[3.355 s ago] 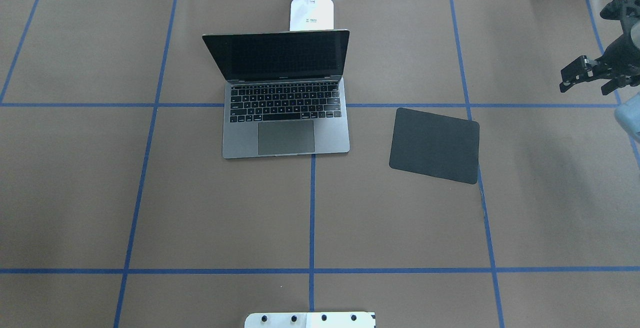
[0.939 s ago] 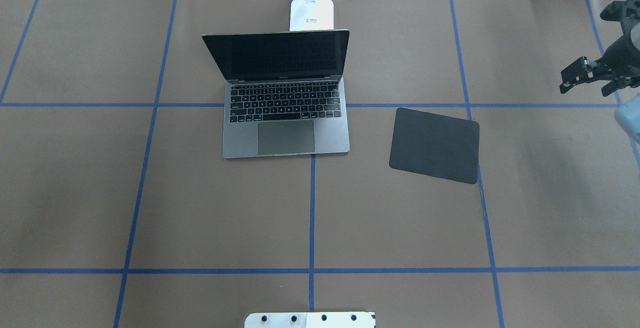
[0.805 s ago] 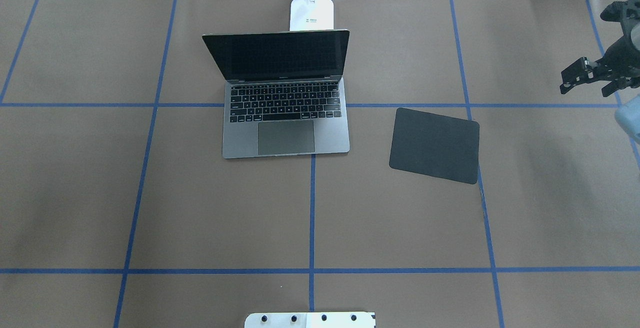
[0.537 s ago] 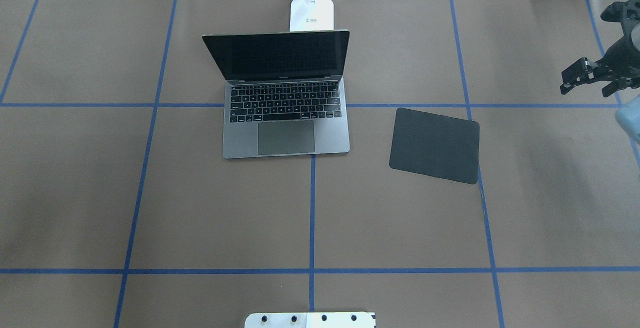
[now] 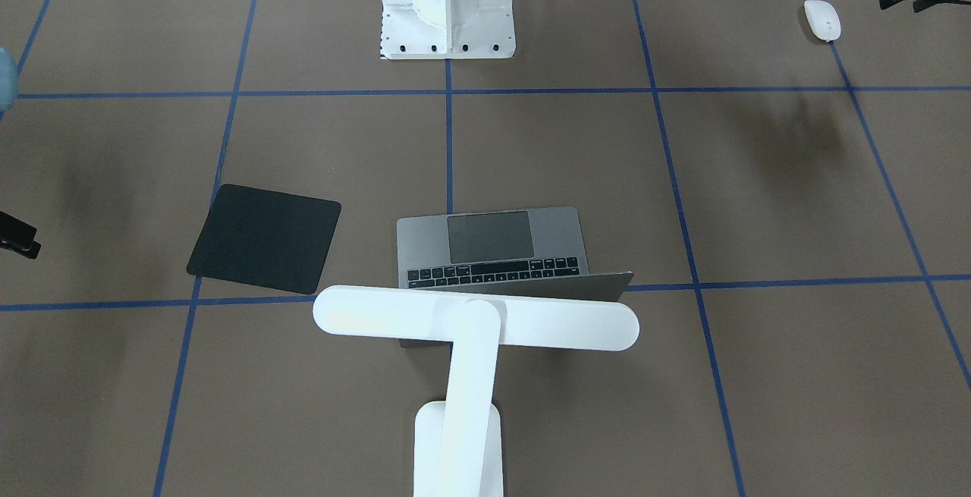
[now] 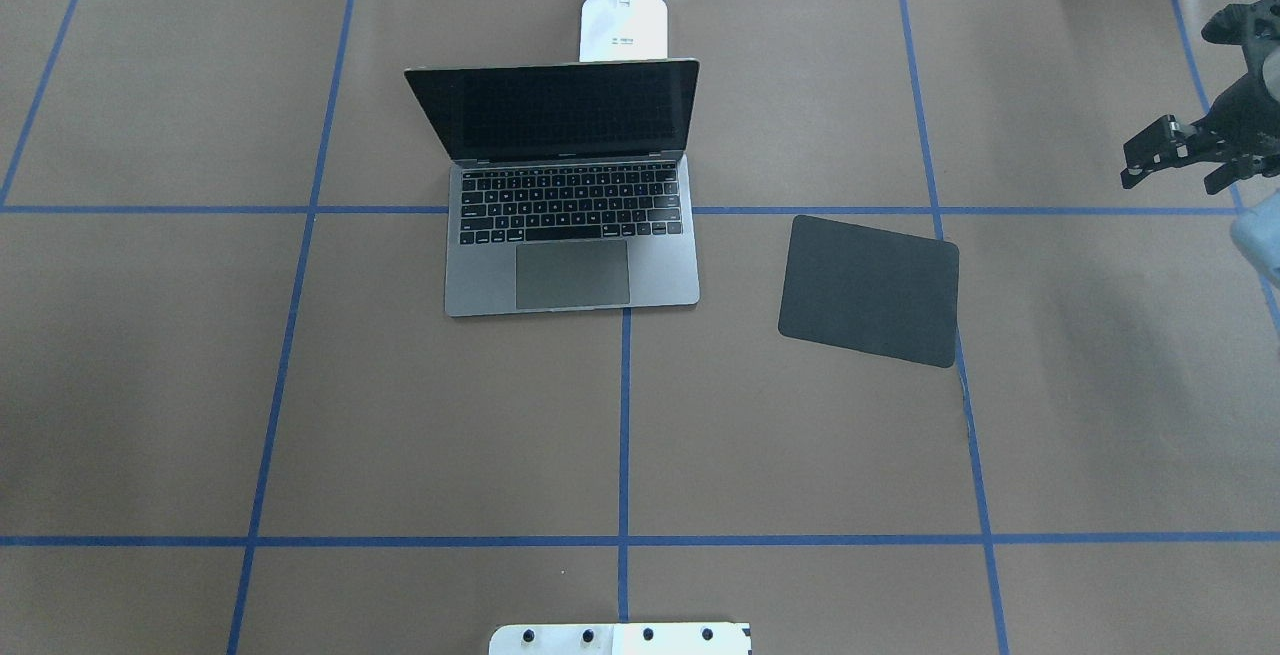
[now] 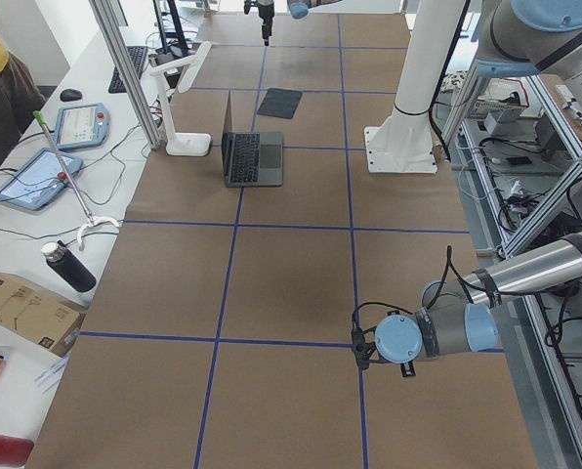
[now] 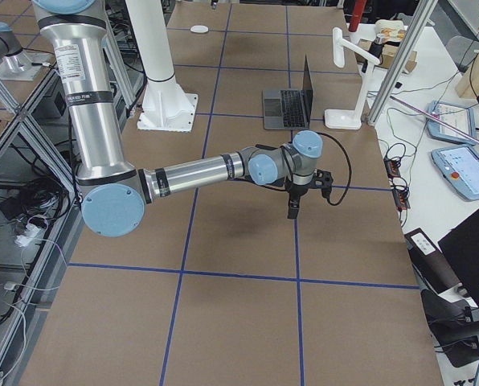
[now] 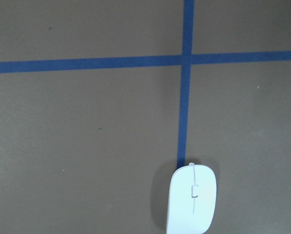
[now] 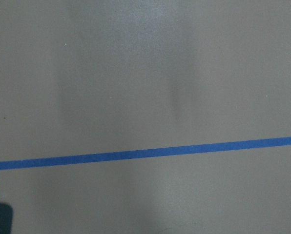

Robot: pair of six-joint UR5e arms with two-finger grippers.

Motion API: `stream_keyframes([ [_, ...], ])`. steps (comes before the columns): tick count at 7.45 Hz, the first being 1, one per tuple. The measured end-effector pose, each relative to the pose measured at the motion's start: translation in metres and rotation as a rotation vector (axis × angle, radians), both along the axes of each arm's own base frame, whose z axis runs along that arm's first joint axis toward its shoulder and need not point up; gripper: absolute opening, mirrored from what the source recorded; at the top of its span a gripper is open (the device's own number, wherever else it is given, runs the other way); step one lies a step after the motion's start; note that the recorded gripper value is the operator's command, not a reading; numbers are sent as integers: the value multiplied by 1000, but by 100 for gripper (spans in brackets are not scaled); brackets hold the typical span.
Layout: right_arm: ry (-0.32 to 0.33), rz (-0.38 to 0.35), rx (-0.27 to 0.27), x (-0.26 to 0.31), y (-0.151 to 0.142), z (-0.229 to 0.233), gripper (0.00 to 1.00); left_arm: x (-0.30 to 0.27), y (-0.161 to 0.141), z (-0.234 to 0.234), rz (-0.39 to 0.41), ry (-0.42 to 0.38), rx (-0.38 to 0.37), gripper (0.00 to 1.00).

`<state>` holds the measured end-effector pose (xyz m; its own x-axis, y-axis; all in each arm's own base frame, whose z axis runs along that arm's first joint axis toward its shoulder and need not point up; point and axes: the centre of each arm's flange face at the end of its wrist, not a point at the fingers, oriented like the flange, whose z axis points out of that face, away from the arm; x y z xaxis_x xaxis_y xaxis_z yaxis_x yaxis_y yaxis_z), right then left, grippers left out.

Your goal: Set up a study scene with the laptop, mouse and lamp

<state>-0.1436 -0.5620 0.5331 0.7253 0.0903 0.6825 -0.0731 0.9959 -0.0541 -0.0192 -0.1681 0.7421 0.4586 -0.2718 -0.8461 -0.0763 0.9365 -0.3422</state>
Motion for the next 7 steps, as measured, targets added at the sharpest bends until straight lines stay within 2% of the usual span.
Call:
stream_keyframes([
  [2, -1, 0, 0, 0, 0, -1, 100, -3, 18, 2, -98, 16, -46, 100],
  [3, -1, 1, 0, 0, 0, -1, 100, -3, 15, -1, -132, 6, -54, 100],
  [5, 0, 1, 0, 0, 0, -1, 100, 2, -16, -19, -174, -48, 3, 100],
  [7, 0, 0, -2, -1, -1, 0, 100, 14, -48, -44, -152, -147, 112, 100],
])
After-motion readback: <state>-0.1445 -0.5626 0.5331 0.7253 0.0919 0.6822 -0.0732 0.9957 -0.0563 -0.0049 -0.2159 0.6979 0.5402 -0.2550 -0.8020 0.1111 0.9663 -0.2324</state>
